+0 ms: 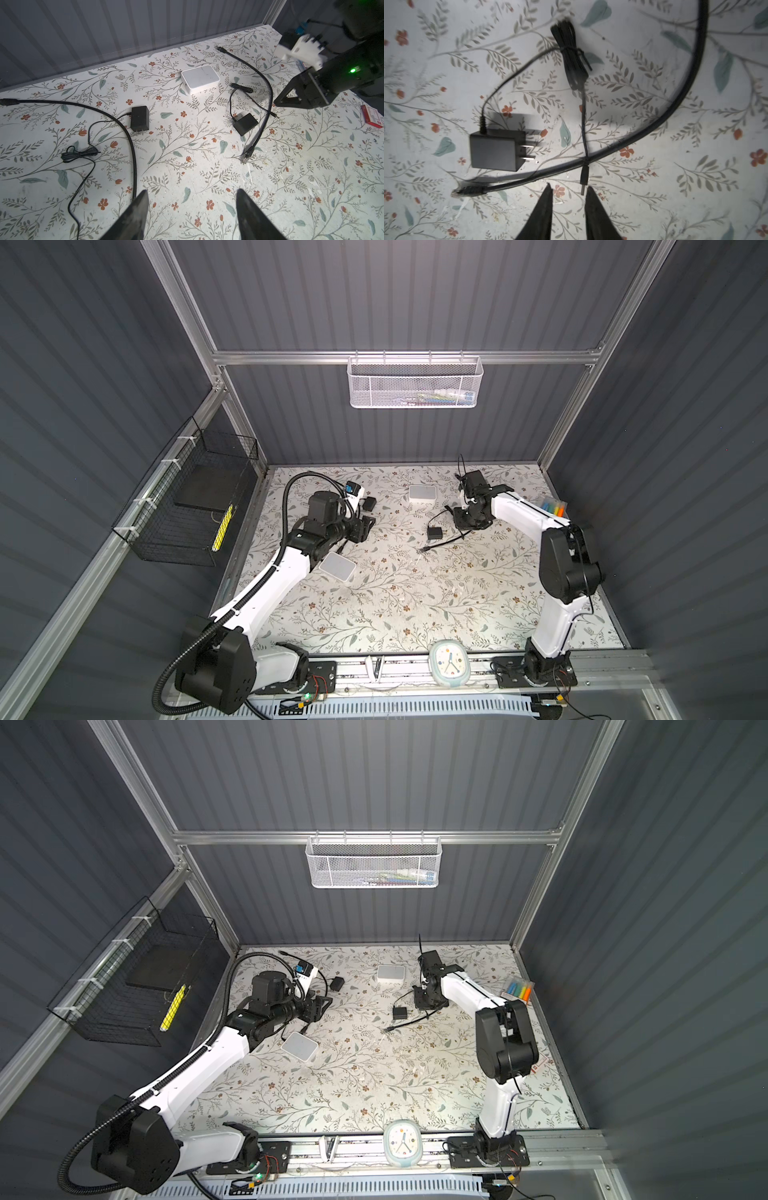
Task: Insert the plug into the switch port
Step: 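Grasp the thin black adapter cord near its barrel plug with the right gripper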
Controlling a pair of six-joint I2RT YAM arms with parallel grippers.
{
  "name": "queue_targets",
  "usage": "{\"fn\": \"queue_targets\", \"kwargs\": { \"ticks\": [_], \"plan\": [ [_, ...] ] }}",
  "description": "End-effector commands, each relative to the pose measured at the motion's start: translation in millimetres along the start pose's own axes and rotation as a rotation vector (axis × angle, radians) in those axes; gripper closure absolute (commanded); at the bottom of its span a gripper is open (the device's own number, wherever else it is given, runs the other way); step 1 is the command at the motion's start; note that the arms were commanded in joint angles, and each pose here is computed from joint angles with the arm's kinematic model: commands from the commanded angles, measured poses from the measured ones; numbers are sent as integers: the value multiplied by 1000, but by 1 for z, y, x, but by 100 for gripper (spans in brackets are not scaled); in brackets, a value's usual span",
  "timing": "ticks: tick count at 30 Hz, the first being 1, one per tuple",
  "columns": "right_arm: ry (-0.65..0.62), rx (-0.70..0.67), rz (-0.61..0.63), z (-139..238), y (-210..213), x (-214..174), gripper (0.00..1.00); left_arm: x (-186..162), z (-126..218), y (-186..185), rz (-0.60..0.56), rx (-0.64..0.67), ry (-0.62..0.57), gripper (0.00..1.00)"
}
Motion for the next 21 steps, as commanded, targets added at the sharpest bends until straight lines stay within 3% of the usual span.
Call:
{"fn": "queue_targets", "kwargs": {
  "ticks": [1, 21],
  "plan": [
    [36, -37, -5, -10, -5, -6, 70, 6, 4, -1, 6, -16, -11, 33],
    [104, -103, -16, -40, -11, -14, 82, 7, -7, 1, -3, -20, 33, 34]
  ]
}}
Point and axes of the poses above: each gripper's point midway between its finger pads, its own z axis back along the fingers, its own y axis along the line the jaws close on, x = y × z, the point moved 8 cm from there along z, back along the fingers, and after that the axes turned 1 degree about z, right-handed, at the moved point
